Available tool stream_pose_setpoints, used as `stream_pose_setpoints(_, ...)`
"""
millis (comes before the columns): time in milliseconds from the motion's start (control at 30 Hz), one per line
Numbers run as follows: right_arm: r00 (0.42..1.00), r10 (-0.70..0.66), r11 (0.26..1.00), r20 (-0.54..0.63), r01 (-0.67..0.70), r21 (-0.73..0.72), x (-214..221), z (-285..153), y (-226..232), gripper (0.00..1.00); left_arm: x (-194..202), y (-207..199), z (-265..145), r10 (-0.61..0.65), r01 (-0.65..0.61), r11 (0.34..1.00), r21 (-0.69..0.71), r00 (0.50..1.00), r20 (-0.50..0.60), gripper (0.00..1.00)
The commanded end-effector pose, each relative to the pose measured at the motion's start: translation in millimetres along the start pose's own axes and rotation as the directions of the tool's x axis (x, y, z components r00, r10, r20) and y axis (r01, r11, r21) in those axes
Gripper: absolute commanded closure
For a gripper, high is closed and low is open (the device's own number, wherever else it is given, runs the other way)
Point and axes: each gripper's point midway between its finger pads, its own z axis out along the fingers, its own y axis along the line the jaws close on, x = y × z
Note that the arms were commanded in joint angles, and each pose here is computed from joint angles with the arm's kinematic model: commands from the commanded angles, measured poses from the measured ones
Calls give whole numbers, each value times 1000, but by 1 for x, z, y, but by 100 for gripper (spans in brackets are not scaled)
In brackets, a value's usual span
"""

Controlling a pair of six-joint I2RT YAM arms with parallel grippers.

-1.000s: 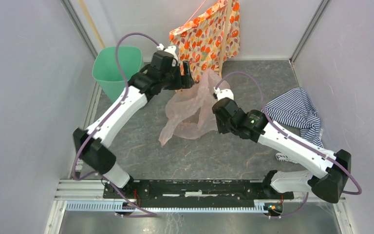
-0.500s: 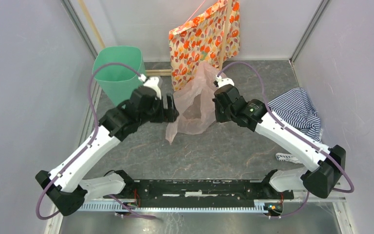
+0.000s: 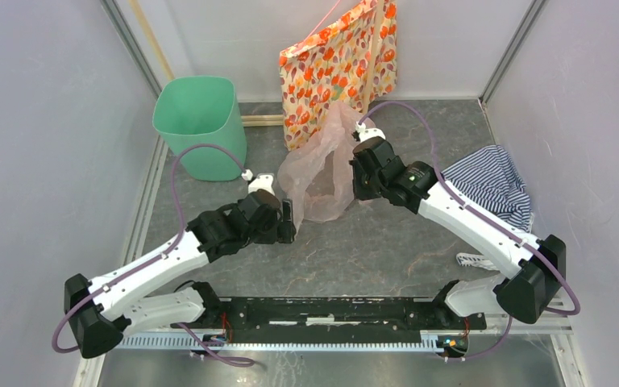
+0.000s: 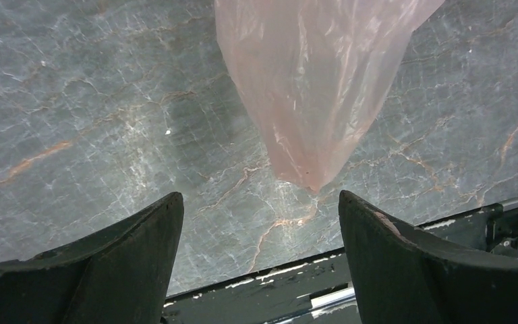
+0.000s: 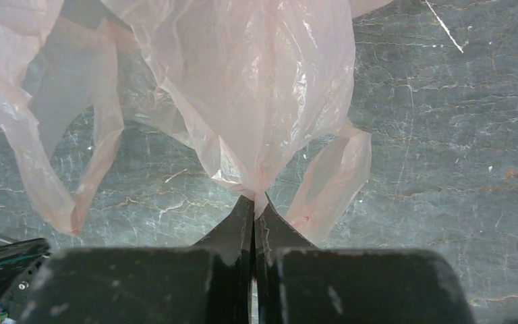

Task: Put the trash bags into the trash bin

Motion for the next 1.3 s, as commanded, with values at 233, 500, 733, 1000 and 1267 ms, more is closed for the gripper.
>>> stream_pose_setpoints(233,997,44,999,59,-42,-33,-17,-5,8,100,-25,-48,29,-76,54,988,142,985,155,10)
stream_pose_setpoints(500,997,-8,1000,76,9,-24,-29,-12,7,100,-39,-38,41,-37,36,999,8,976,214,57)
stream_pose_setpoints(733,965,-224,975,135,221,39,-24,-11,-17,38,-79,-66,-11,-54,42,996,74,984,167,98)
stream_pose_setpoints(1000,959,-234,968,157,215,132,11,-5,-52,21,-108,-62,-20,-160,149,981,122,983,86,98)
stream_pose_setpoints(1267,978,-169,973,121,146,179,57,1,-78,21,-123,-56,-17,-170,162,979,121,984,60,98)
